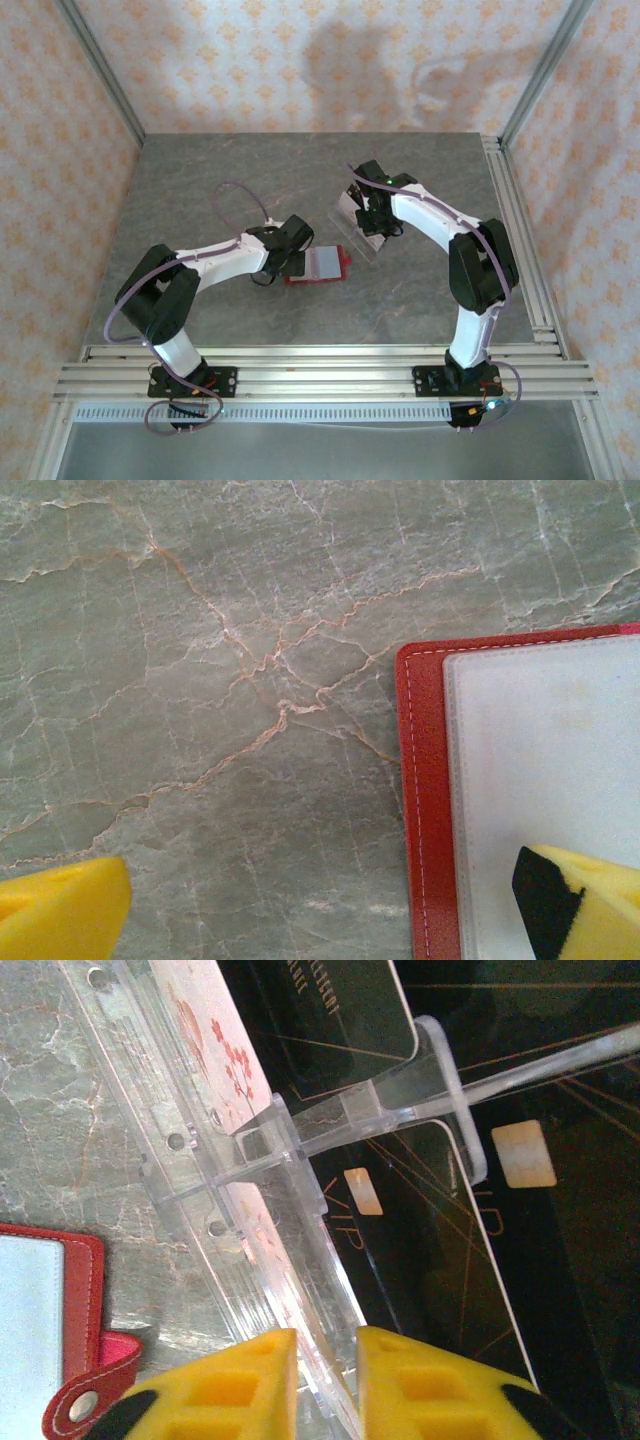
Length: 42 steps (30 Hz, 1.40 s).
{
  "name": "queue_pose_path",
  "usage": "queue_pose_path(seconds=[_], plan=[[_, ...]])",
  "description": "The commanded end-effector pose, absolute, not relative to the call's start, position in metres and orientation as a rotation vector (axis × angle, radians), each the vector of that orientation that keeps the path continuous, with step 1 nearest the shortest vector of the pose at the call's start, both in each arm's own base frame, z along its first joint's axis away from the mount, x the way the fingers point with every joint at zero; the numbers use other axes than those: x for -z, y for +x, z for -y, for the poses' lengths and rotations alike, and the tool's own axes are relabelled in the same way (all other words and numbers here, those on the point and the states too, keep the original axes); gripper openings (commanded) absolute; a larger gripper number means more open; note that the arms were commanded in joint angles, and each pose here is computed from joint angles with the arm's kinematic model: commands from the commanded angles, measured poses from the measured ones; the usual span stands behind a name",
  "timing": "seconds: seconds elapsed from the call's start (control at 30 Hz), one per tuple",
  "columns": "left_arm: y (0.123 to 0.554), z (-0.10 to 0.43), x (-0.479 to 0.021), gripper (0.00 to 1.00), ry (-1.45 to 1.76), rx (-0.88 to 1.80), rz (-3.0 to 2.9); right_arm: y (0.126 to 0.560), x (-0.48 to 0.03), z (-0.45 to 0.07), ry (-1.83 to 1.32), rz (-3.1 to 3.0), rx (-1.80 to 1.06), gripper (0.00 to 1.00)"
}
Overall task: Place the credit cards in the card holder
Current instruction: Pick up the credit card from the storage box.
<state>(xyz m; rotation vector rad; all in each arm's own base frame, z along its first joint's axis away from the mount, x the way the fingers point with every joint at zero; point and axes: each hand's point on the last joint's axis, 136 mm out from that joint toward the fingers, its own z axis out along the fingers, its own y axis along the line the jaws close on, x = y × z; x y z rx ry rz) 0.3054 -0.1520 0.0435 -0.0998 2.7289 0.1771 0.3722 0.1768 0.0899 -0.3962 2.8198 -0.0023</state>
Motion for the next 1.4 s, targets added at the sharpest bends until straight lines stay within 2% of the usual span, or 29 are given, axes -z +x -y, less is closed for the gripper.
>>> queue_pose_path(seconds=[0.0, 0.3, 0.47, 0.63, 1.1, 1.37], plan=[[0.310, 0.145, -0.051, 1.00, -0.102, -0.233, -2.699, 0.366, -0.088, -0.170, -0.401, -2.855, 0.008, 0.17], [0.309, 0.144, -0.051, 1.00, -0.101, -0.239, -2.699, 0.364, -0.082, -0.172, -0.395, -2.872, -0.024, 0.08], [0.310, 0.145, -0.052, 1.00, -0.102, -0.234, -2.697, 0.363, -0.081, -0.174, -0.398, -2.887, -0.058, 0.00], [0.311, 0.146, -0.055, 1.00, -0.099, -0.230, -2.694, 0.365, -0.092, -0.176, -0.405, -2.876, -0.094, 0.00], [0.318, 0.142, -0.078, 1.00, -0.109, -0.217, -2.659, 0.362, -0.170, -0.199, -0.394, -2.750, -0.348, 0.00], [0.321, 0.142, -0.081, 1.00, -0.093, -0.185, -2.651, 0.349, -0.199, -0.236, -0.222, -2.613, -0.780, 0.00]])
